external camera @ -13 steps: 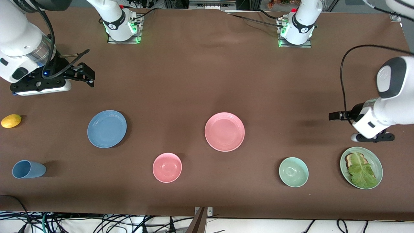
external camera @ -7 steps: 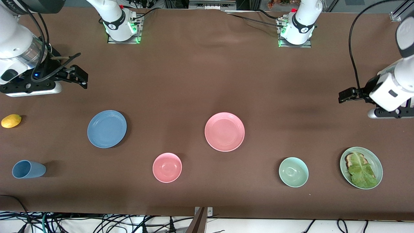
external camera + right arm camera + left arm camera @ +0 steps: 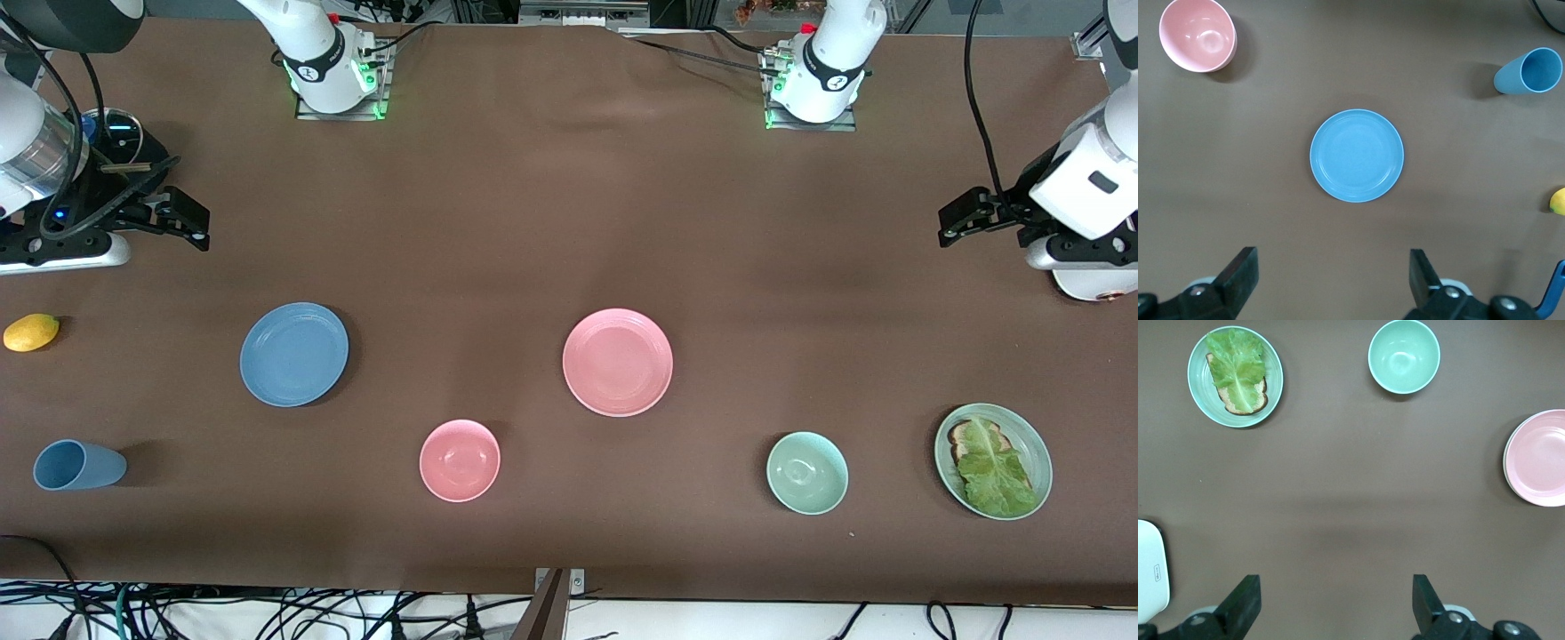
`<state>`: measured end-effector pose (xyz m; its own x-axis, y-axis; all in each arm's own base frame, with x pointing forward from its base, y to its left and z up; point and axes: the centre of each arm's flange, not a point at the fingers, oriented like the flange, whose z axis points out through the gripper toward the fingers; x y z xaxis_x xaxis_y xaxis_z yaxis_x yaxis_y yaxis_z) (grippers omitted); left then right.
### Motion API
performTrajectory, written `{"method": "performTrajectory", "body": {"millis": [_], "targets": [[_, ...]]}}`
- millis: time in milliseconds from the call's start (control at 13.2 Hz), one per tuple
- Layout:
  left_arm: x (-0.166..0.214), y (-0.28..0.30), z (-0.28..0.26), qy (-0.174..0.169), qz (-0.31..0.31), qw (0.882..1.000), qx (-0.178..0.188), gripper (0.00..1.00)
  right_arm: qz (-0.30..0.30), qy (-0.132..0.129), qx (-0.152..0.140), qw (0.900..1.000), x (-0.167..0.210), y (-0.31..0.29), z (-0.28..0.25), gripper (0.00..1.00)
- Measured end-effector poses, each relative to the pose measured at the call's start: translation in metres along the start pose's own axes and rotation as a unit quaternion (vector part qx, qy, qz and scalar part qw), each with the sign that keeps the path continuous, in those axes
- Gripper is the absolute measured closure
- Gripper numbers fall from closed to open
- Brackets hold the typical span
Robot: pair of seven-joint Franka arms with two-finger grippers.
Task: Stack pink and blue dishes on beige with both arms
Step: 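Move the right gripper toward the blue plate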
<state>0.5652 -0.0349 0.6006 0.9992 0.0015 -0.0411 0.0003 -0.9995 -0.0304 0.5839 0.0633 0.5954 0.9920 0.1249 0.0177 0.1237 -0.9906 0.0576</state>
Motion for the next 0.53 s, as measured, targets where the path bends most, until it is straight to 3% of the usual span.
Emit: {"method": "performTrajectory", "body": {"millis": [531], "targets": [[-0.012,0.008,-0.01,-0.005,0.007,1.0,0.001,0.0,0.038,0.031,-0.011,0.999,0.024,0.02,0.023,0.0]]}}
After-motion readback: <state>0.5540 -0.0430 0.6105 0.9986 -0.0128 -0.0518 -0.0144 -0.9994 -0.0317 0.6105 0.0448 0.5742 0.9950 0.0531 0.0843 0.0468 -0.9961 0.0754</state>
